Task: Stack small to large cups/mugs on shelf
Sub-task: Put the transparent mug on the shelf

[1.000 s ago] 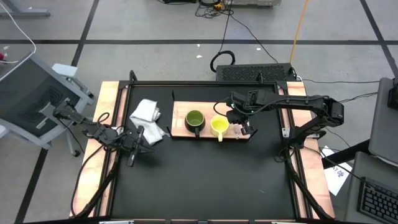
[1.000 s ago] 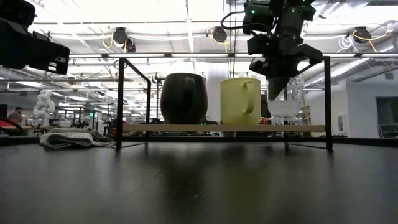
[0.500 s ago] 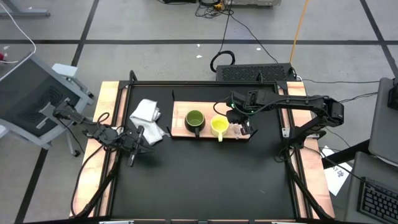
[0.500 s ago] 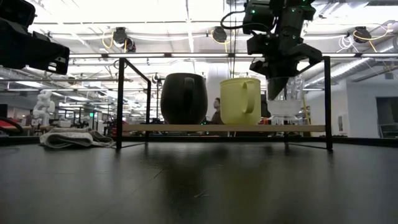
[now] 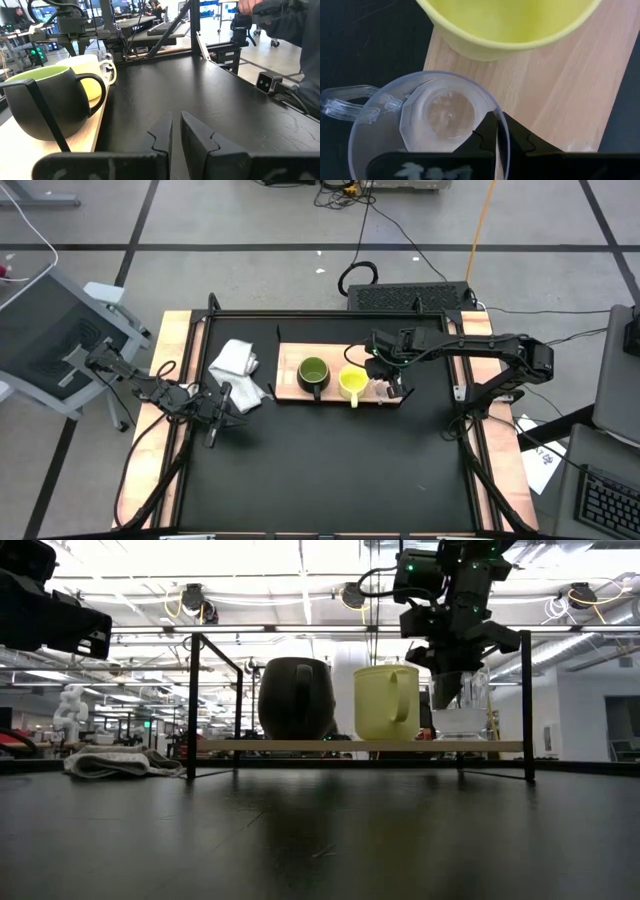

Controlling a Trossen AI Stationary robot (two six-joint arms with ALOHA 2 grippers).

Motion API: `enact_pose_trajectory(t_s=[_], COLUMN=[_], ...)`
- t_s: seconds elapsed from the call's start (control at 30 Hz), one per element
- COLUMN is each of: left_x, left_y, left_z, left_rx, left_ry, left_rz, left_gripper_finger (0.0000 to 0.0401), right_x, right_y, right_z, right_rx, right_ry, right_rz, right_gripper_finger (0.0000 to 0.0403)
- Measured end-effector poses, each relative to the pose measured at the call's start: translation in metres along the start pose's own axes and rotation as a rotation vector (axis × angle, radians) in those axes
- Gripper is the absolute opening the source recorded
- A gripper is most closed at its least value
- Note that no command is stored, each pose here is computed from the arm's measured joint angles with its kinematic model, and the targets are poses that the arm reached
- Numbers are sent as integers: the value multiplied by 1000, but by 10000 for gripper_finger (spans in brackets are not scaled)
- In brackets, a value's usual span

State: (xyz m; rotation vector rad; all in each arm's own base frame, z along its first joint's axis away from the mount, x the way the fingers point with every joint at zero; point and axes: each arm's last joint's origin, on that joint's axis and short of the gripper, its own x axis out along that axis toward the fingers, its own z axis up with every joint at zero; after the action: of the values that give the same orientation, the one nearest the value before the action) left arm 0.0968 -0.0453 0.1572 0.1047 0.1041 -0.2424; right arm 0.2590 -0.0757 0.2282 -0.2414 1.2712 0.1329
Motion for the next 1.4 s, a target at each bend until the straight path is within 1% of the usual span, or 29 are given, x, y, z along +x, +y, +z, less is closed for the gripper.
enact_pose_trajectory(t_s=[0.53, 1.2, 1.3, 1.4], left_x=[0, 0, 0, 0], left_y=[0, 0, 0, 0], left_z=[0, 0, 0, 0], left_rx=[13, 13, 14, 13], left_ry=[0, 0, 0, 0], left_rz=[0, 0, 0, 0], left_gripper_finger=[40, 40, 40, 40], right_x=[0, 4, 4, 5], right_y=[-13, -15, -15, -15], right_z=[-8, -12, -12, -11], right_rx=[-42, -15, -15, -9], right_ry=[4, 1, -1, -4], right_rz=[-12, -19, -22, -26], right_gripper_finger=[0, 0, 8, 25])
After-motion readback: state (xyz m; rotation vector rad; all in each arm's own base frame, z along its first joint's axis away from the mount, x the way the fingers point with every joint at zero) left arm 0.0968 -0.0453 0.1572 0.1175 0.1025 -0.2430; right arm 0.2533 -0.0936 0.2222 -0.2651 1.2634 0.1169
